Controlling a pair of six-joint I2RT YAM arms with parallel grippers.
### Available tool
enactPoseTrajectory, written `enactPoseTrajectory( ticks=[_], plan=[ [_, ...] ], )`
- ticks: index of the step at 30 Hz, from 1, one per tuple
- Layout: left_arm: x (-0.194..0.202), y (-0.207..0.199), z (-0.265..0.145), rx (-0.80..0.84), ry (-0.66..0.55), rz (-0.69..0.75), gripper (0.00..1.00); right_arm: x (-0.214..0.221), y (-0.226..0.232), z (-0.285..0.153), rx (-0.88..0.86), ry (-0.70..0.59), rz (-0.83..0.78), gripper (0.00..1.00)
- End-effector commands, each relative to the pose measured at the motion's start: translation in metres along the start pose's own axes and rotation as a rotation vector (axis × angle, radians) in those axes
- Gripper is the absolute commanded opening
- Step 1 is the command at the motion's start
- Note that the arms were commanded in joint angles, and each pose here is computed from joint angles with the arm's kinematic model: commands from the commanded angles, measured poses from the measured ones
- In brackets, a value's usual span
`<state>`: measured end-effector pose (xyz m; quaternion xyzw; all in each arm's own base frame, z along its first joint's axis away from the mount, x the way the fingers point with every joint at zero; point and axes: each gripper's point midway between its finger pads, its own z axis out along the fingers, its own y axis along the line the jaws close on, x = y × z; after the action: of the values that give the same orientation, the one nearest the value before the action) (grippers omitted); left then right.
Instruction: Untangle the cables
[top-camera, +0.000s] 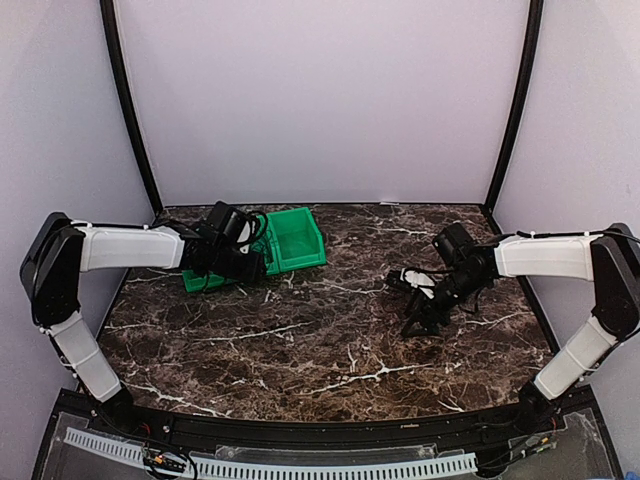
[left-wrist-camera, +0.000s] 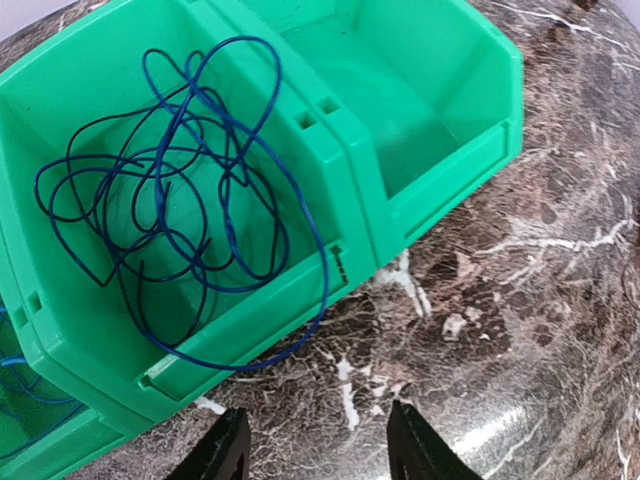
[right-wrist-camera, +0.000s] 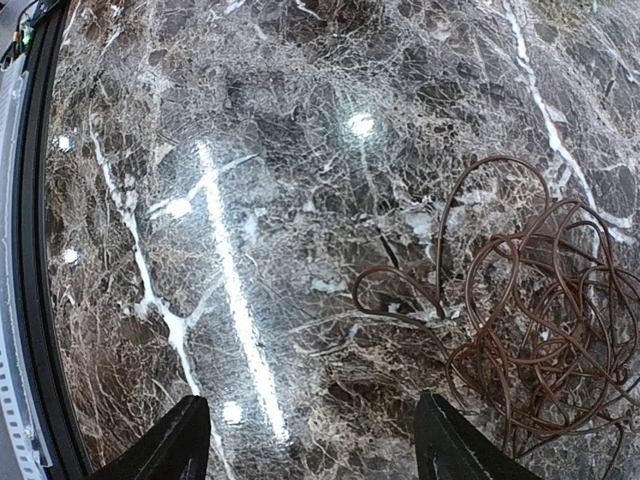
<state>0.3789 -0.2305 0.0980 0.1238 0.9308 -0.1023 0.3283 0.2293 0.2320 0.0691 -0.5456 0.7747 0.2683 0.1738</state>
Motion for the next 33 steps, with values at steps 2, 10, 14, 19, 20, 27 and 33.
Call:
enactPoseTrajectory(
  ticks=[2,10,14,19,20,27,33],
  plan=[
    [-0.016,0.023,-0.003,-0.15,-0.052,-0.116,0.48,-0.004,-0.001,-0.002,0.015,-0.001,-0.024,0.72],
    [-0.026,0.036,-0.025,-0.199,-0.137,-0.216,0.37,-0.003,-0.002,0.0,0.009,0.009,-0.023,0.72],
    [-0.024,0.056,-0.027,-0.316,-0.139,-0.265,0.51,-0.002,-0.002,0.0,0.011,0.01,-0.025,0.72],
    [-0.028,0.076,-0.017,-0.389,-0.118,-0.328,0.59,-0.002,-0.002,0.0,0.014,0.012,-0.025,0.72],
    [-0.031,0.077,-0.013,-0.393,-0.115,-0.334,0.59,-0.002,-0.002,0.0,0.014,0.011,-0.026,0.72],
    [-0.037,0.087,0.007,-0.371,-0.097,-0.362,0.51,-0.002,-0.002,-0.001,0.017,0.012,-0.026,0.72],
    [-0.034,0.091,0.016,-0.381,-0.073,-0.365,0.34,-0.001,-0.002,-0.001,0.017,0.014,-0.025,0.72]
  ],
)
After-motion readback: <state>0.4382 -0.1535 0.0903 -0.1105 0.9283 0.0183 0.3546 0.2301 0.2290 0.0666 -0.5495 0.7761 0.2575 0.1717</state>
